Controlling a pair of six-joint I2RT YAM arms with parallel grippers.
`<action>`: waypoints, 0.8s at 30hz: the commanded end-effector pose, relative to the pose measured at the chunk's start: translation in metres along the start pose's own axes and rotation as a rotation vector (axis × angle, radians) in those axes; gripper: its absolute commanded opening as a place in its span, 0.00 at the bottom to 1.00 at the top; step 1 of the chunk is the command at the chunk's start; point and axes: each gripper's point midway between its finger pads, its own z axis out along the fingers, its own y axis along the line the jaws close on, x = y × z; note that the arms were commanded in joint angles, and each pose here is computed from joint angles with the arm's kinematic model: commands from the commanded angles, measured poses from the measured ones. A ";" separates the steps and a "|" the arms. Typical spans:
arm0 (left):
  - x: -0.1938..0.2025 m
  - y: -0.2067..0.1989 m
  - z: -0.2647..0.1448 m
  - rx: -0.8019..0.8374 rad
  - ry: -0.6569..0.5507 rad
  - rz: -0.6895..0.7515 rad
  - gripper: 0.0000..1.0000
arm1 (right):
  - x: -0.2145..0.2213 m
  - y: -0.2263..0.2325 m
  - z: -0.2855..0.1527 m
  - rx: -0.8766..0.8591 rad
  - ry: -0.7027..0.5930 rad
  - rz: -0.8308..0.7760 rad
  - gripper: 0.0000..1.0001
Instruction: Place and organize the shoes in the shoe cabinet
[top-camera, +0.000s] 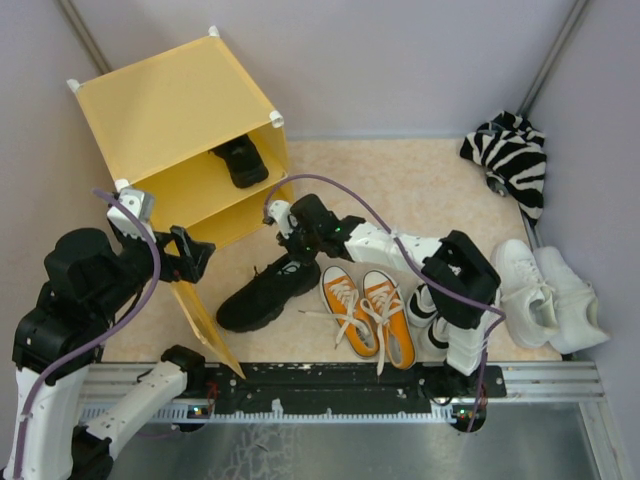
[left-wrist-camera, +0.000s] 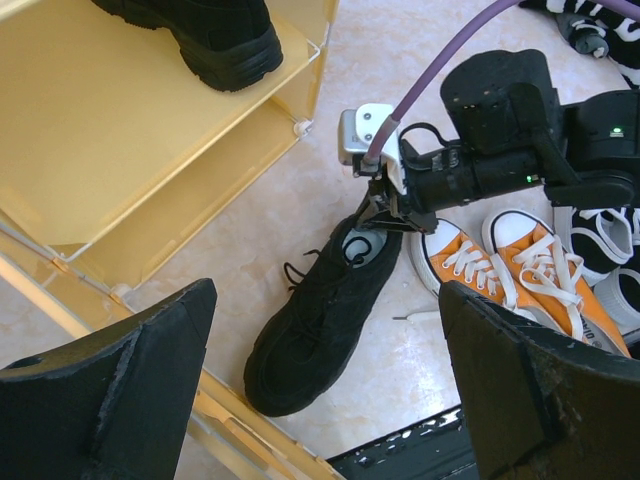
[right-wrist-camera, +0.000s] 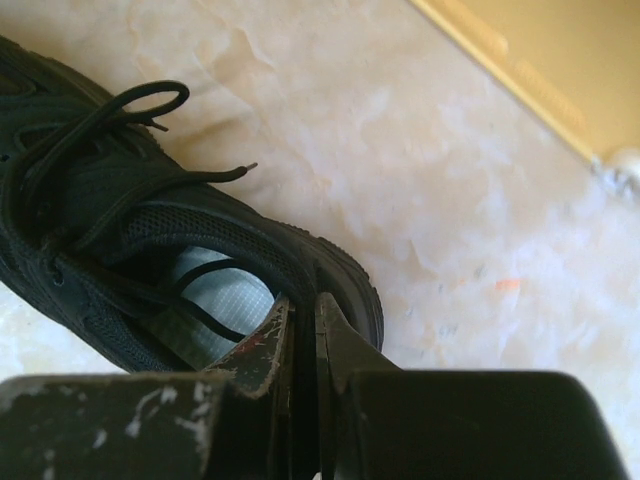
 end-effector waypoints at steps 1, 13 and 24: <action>-0.001 0.002 -0.001 -0.012 0.006 0.010 0.99 | -0.042 -0.024 -0.054 0.250 -0.175 0.386 0.00; -0.001 -0.004 0.004 0.023 0.004 0.002 0.99 | -0.014 -0.058 -0.081 0.567 -0.347 1.165 0.00; 0.006 -0.002 0.003 0.015 0.011 0.001 0.99 | 0.022 -0.028 -0.041 0.438 -0.136 1.023 0.46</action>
